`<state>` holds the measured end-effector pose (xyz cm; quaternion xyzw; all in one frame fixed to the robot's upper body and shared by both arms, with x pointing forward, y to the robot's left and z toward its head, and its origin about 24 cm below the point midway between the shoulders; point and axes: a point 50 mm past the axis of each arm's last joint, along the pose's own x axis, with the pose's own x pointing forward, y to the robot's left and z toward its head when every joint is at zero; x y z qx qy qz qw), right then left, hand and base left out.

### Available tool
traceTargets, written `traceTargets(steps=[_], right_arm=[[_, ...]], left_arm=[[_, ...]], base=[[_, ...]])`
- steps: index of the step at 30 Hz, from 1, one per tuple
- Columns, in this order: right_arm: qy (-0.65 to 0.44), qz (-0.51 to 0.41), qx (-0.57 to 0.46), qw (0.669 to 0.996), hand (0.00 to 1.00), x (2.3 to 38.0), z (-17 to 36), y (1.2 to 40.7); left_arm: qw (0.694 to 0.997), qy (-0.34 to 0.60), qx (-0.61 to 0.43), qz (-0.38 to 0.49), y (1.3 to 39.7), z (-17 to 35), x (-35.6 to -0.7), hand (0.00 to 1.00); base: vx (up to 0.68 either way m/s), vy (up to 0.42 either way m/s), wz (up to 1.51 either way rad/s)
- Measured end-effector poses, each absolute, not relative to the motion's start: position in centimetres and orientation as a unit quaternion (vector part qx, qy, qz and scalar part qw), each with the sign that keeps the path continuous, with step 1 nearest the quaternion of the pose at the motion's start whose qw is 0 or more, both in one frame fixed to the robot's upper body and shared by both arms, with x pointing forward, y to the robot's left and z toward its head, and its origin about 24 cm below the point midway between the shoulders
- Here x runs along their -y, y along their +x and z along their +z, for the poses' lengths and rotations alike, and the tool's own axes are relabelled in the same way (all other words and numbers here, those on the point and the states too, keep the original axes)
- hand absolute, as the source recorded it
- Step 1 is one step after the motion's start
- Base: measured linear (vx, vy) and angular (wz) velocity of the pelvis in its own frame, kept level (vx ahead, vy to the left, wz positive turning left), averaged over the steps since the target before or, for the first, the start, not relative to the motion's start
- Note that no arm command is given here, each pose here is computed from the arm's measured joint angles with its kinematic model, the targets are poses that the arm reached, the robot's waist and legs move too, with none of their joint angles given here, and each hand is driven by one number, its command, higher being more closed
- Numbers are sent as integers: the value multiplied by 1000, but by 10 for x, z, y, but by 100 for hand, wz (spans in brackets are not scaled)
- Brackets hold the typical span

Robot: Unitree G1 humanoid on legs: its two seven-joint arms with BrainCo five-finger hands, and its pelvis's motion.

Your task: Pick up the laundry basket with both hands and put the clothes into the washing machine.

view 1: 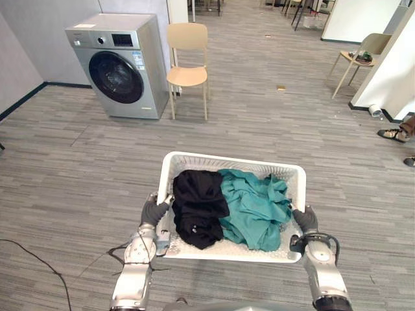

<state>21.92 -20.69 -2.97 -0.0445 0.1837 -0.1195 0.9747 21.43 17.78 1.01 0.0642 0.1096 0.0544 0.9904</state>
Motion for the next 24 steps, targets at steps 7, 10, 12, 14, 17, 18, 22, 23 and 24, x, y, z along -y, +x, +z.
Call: traceTargets(steps=[7, 10, 12, 14, 17, 18, 22, 23, 24], right_arm=[[-39, -125, -200, 971, 100, 207, -40, 206], [-20, -137, -214, 967, 100, 207, -47, 200], [-14, -136, -218, 966, 100, 205, -49, 199], [-24, -125, -216, 968, 100, 204, -48, 200], [-30, -131, -209, 969, 100, 209, -44, 201], [-43, -135, -195, 970, 100, 216, -37, 203], [-53, -130, -164, 976, 100, 218, -23, 216], [-53, -131, -161, 977, 100, 219, -22, 216], [-46, -131, -159, 977, 100, 216, -21, 218]], left_arm=[[990, 64, -116, 52, 211, 7, -178, 100], [988, 62, -130, 54, 207, 2, -179, 100], [986, 55, -143, 61, 201, -4, -182, 100], [985, 40, -151, 67, 195, -8, -185, 100], [984, 14, -163, 67, 194, -14, -180, 100], [985, 0, -161, 66, 194, -15, -175, 100], [986, -24, -144, 78, 196, -11, -173, 100], [987, -25, -141, 78, 196, -10, -172, 100], [987, -21, -136, 83, 196, -9, -175, 100]], base=[[-7, -7, -3], [25, -46, -24], [5, -111, -51], [25, -111, -53], [132, -121, 30], [172, -37, 26], [243, 92, 3], [431, 221, -29], [429, 242, -32]])
